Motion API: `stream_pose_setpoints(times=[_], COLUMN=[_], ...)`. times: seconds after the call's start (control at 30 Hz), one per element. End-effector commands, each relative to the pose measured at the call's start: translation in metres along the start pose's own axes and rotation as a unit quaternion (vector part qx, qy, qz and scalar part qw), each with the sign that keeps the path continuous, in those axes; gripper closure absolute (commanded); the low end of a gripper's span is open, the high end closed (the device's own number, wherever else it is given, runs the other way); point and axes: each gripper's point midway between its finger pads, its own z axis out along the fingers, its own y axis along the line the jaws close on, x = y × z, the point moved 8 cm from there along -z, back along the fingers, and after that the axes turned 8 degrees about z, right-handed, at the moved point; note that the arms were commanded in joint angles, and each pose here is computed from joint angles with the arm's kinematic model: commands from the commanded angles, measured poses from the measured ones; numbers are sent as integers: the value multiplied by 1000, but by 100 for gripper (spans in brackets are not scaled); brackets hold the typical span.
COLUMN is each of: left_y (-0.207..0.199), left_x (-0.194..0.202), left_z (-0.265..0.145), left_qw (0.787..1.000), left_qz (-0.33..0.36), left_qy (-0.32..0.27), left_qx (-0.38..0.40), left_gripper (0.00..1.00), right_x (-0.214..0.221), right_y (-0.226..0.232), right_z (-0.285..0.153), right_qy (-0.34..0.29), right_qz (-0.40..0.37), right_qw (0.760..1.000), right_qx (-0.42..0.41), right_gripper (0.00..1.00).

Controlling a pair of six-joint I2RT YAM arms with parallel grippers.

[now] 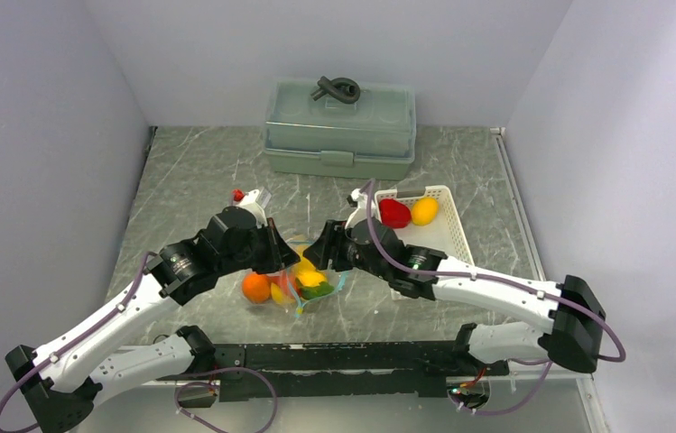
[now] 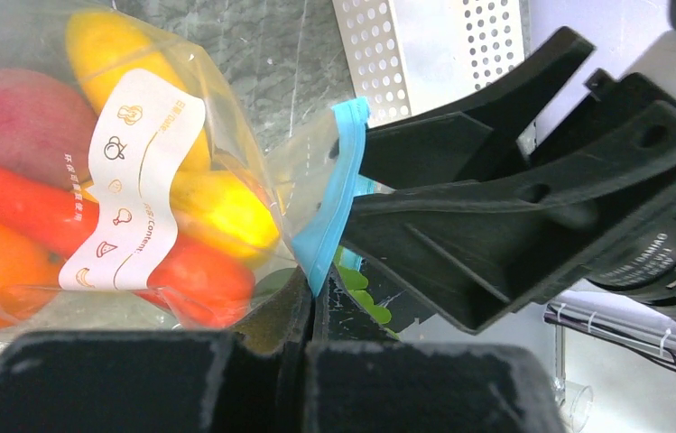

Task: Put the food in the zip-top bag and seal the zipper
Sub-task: Place the fake vegetable in the zipper food storage bag.

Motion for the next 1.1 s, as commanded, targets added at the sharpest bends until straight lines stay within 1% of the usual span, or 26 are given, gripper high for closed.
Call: stream_pose_setpoints(times=[0.0,0.17,0.4,0.47,0.53,0.7,0.77,1.07], left_y=[-10,-10,-11,-11,-11,-11,-11,-11], left_x=[-13,-13,-14,-14,-14,-14,-14,-13], left_z=[-8,-9,-10,-10,-10,-9,-9,-7], left_qw=[999,999,999,999,999,999,999,999], left_qz=[2,5,9,10,11,13,13,11], left_qy=[-29,-28,-30,-30,-30,-30,-29,-29], left_qx=[16,16,17,17,17,17,17,17], left_gripper=[100,100,100,100,100,100,100,100], right_x=[-17,-18,-12,-8,-3,11,18,35], right_y=[10,13,16,19,20,23,25,25], right_z=[-25,-50,-79,-86,-91,-95,-92,-61], right_qy=[-21,-10,29,49,68,115,133,159], right_qz=[-27,-40,-70,-76,-80,-86,-89,-99], right_qw=[999,998,992,988,984,971,966,967], right_qx=[-10,-46,-100,-127,-145,-191,-204,-173], right_gripper=[43,56,80,87,92,99,100,100])
